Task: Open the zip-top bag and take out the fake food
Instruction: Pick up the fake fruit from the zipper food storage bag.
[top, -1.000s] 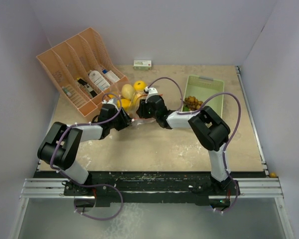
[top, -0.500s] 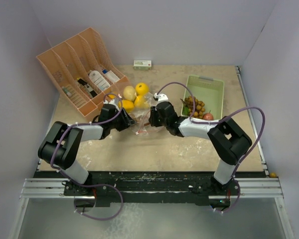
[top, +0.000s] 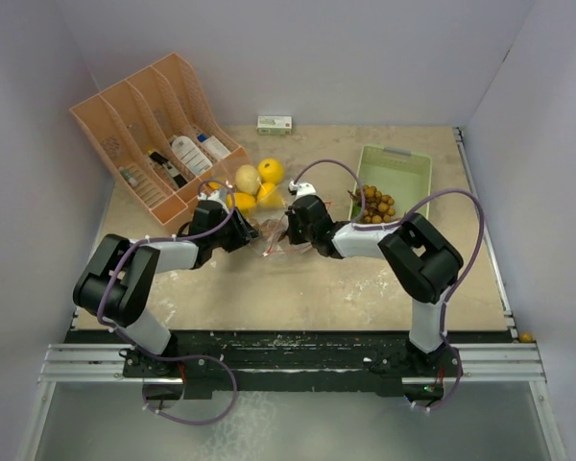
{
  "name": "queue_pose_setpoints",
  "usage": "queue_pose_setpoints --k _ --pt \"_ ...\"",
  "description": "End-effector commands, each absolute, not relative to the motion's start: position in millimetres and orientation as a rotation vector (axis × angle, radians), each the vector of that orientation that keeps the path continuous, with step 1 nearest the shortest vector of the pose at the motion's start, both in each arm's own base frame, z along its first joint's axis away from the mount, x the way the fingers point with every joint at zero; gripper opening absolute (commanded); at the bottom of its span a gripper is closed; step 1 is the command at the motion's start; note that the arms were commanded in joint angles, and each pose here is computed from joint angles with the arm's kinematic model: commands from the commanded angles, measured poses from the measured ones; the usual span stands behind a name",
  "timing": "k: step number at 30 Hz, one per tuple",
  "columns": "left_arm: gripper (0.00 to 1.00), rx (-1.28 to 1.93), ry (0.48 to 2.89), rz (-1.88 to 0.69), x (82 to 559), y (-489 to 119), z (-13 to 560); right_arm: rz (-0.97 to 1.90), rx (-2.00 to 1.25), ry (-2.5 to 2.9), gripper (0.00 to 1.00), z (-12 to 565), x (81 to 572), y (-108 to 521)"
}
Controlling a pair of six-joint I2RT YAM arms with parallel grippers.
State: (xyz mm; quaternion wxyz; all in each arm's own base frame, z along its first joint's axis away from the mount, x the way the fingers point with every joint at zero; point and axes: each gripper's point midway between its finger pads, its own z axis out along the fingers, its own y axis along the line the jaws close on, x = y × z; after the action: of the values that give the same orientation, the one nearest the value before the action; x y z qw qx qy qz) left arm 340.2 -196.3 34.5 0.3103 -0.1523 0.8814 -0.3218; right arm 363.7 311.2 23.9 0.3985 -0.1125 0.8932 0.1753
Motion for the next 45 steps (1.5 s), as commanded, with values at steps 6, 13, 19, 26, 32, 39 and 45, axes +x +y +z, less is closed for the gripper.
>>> queue_pose_setpoints --k 6,13,19,26,32,39,45 --pt "0.34 -0.409 2.373 -0.792 336.9 -189.9 20.8 0.696 -0.341 2.040 0.16 96.9 372.4 349.5" --pt "0.34 -0.402 2.373 -0.800 337.5 -191.6 21.9 0.734 -0.377 2.036 0.37 92.0 374.1 360.6" --pt "0.34 -0.402 2.368 -0.800 337.6 -191.0 23.7 0.638 -0.393 2.116 0.49 55.0 378.0 353.4" --pt "0.34 -0.402 2.368 -0.800 337.4 -190.6 23.8 0.581 -0.434 2.203 0.79 15.0 374.0 348.7" --pt "0.34 -0.402 2.371 -0.799 337.6 -190.7 22.8 0.507 -0.476 2.247 0.90 -3.5 376.7 344.2" --pt "0.34 -0.415 2.354 -0.790 339.0 -188.1 28.0 0.281 -0.391 2.375 0.58 -17.7 372.9 309.4" --pt "0.34 -0.426 2.369 -0.815 338.0 -188.9 23.2 0.113 -0.321 2.384 0.59 1.7 360.1 266.7"
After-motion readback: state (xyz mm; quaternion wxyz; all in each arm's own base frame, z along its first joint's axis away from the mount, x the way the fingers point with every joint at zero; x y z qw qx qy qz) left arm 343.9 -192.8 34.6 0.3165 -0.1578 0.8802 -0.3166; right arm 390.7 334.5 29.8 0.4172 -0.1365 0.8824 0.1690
